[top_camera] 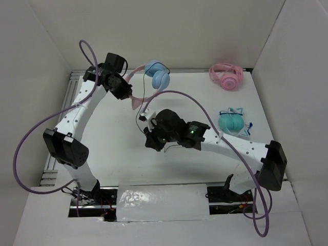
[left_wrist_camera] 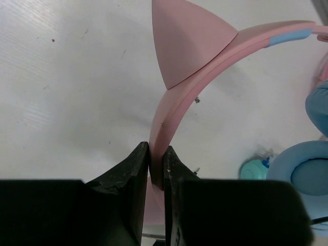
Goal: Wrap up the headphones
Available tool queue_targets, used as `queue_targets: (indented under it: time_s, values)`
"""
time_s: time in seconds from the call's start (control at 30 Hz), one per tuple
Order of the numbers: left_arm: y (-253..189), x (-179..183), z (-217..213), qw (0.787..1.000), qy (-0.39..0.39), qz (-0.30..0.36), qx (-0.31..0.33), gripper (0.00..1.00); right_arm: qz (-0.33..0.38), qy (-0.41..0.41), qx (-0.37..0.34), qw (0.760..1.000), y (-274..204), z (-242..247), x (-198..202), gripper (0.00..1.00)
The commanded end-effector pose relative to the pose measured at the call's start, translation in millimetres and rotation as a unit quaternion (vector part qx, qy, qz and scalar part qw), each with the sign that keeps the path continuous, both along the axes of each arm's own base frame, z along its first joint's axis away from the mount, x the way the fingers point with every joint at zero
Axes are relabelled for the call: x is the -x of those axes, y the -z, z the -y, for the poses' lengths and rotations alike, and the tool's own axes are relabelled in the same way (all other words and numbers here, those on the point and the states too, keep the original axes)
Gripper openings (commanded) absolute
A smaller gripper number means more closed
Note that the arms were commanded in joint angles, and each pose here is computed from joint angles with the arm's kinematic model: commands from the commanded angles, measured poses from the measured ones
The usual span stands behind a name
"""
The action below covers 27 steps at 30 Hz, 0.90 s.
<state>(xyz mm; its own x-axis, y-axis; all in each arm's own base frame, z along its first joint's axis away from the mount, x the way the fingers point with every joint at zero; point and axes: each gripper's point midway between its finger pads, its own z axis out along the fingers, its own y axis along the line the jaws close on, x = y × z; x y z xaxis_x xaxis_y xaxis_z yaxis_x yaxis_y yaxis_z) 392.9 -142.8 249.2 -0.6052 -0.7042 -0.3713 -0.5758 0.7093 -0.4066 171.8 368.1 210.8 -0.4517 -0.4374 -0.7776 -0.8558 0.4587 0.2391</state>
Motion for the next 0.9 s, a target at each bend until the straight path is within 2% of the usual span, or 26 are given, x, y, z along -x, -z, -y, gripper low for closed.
queue_targets:
  time_s: [0.0,0.03,0.07,0.1,0.17,0.2,0.23,0.33,0.53,0.67,0.73,0.8,0.87]
  values:
    - [-43.2,-9.5,10.5,0.994,0.025,0.083,0.059,0.0,0.008,0.005,-0.032,0.999,4.9,-1.2,-7.6,0.0]
    - [-55.7,-4.9,5.6,0.992,0.033,0.104,0.062,0.0,-0.003,0.022,-0.034,0.999,12.9,5.7,-9.4,0.0]
    - [-63.2,-1.0,8.8,0.989,0.052,0.114,0.077,0.0,-0.023,0.044,-0.018,0.999,41.5,25.1,-13.8,0.0]
    - [-76.6,-0.5,1.3,0.983,0.064,0.148,0.085,0.0,-0.008,0.051,-0.062,0.997,26.1,27.9,-18.5,0.0]
    - [-95.2,9.4,10.0,0.968,0.115,0.181,0.131,0.0,-0.021,0.077,-0.114,0.99,34.7,50.4,-25.4,0.0]
    - [-109.0,13.2,2.6,0.957,0.128,0.22,0.139,0.0,-0.021,0.083,-0.131,0.988,36.0,56.9,-28.9,0.0]
    - [-118.9,21.9,9.1,0.945,0.159,0.235,0.164,0.0,-0.039,0.094,-0.133,0.986,50.6,66.2,-26.9,0.0]
    - [-145.2,42.3,13.8,0.918,0.209,0.283,0.182,0.0,-0.035,0.121,-0.152,0.98,46.6,86.7,-45.8,0.0]
    - [-178.3,77.5,29.3,0.864,0.311,0.344,0.197,0.0,-0.043,0.129,-0.169,0.976,46.4,98.2,-69.0,0.0]
    - [-192.7,110.2,42.8,0.817,0.389,0.373,0.204,0.0,-0.042,0.15,-0.164,0.974,40.5,105.4,-99.1,0.0]
    - [-196.5,121.6,45.9,0.804,0.41,0.387,0.19,0.0,-0.063,0.169,-0.142,0.973,55.1,110.9,-113.6,0.0]
    - [-197.2,127.3,47.3,0.8,0.417,0.394,0.178,0.0,-0.078,0.187,-0.137,0.97,60.4,119.7,-136.7,0.0]
    - [-198.1,137.7,50.1,0.789,0.434,0.399,0.172,0.0,-0.078,0.192,-0.143,0.968,54.5,121.5,-153.1,0.0]
